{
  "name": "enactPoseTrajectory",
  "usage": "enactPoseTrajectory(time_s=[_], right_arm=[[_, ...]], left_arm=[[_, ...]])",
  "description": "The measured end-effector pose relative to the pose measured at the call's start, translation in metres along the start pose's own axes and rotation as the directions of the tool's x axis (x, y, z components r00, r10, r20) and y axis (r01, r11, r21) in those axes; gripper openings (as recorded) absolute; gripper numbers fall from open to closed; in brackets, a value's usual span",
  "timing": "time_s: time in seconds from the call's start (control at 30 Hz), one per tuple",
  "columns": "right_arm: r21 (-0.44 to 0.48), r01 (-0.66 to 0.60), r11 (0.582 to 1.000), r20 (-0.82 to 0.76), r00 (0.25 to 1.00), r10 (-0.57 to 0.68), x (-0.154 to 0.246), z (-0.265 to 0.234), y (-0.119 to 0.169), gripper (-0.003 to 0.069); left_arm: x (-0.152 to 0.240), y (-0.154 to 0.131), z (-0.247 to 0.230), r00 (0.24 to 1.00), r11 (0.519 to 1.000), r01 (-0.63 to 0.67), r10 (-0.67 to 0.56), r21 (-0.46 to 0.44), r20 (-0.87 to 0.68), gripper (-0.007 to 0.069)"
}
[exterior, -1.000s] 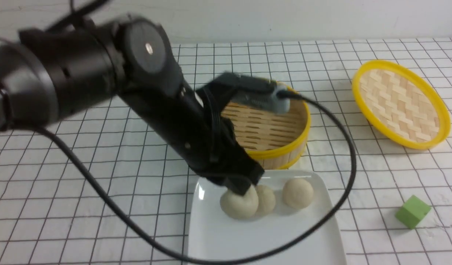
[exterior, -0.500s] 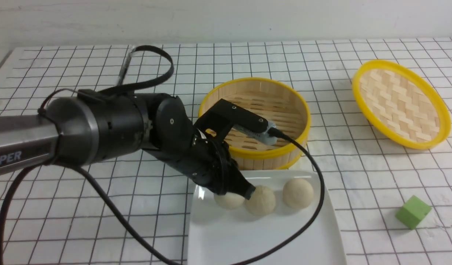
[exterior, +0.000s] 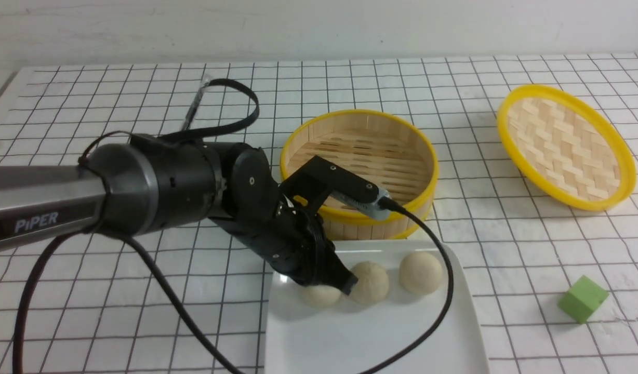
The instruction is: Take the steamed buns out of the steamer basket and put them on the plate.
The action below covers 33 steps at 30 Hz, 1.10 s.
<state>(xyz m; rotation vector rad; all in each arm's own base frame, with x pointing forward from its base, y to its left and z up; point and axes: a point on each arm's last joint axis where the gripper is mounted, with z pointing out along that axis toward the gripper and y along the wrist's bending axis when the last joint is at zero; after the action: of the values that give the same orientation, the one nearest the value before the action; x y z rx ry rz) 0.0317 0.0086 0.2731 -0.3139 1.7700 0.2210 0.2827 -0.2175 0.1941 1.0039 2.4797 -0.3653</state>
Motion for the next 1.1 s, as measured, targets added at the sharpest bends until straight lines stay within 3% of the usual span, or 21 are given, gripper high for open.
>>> enactPoseTrajectory(time_s=[0.17, 0.27, 0.4, 0.5, 0.6, 0.7, 0.73, 0.83, 0.93, 1.0, 1.1], right_arm=[[0.000, 0.000, 1.000, 0.000, 1.000, 0.000, 0.000, 0.000, 0.000, 0.0243], [0.000, 0.000, 1.000, 0.000, 1.000, 0.000, 0.000, 0.000, 0.000, 0.0243], [0.000, 0.000, 1.000, 0.000, 1.000, 0.000, 0.000, 0.000, 0.000, 0.0243], [0.000, 0.000, 1.000, 0.000, 1.000, 0.000, 0.000, 0.000, 0.000, 0.0243], [0.000, 0.000, 1.000, 0.000, 1.000, 0.000, 0.000, 0.000, 0.000, 0.0243], [0.000, 0.000, 1.000, 0.001, 1.000, 0.000, 0.000, 0.000, 0.000, 0.0243], [0.000, 0.000, 1.000, 0.001, 1.000, 0.000, 0.000, 0.000, 0.000, 0.0243], [0.000, 0.000, 1.000, 0.006, 1.000, 0.000, -0.001, 0.000, 0.000, 0.0243], [-0.001, 0.000, 1.000, 0.019, 1.000, 0.000, -0.002, 0.000, 0.000, 0.0243], [0.000, 0.000, 1.000, 0.041, 0.999, 0.000, -0.004, 0.000, 0.000, 0.0243], [-0.002, 0.002, 1.000, 0.078, 0.997, -0.002, -0.007, 0.000, 0.000, 0.0243]], left_arm=[[0.001, 0.000, 0.000, 1.000, 1.000, -0.003, 0.003, 0.004, -0.014, 0.0234], [-0.004, -0.001, -0.004, 1.000, 1.000, 0.019, -0.019, 0.007, -0.006, 0.0384], [-0.027, -0.003, -0.033, 0.996, 0.999, 0.040, -0.041, 0.007, 0.081, 0.0467], [-0.047, -0.006, -0.067, 0.985, 1.000, 0.016, -0.015, -0.004, 0.170, 0.0478], [-0.063, -0.009, -0.124, 0.956, 0.996, -0.049, 0.069, -0.077, 0.286, 0.0479], [-0.064, -0.007, -0.178, 0.922, 0.976, -0.059, 0.134, -0.211, 0.363, 0.0479], [-0.063, -0.008, -0.181, 0.918, 0.977, -0.054, 0.130, -0.205, 0.374, 0.0479], [-0.045, 0.003, -0.229, 0.916, 0.916, 0.040, 0.125, -0.398, 0.382, 0.0479], [-0.027, 0.011, -0.255, 0.928, 0.850, 0.155, 0.051, -0.504, 0.370, 0.0479], [-0.013, 0.015, -0.273, 0.928, 0.801, 0.222, 0.001, -0.556, 0.372, 0.0475], [-0.001, 0.014, -0.289, 0.921, 0.774, 0.268, -0.033, -0.573, 0.387, 0.0462]])
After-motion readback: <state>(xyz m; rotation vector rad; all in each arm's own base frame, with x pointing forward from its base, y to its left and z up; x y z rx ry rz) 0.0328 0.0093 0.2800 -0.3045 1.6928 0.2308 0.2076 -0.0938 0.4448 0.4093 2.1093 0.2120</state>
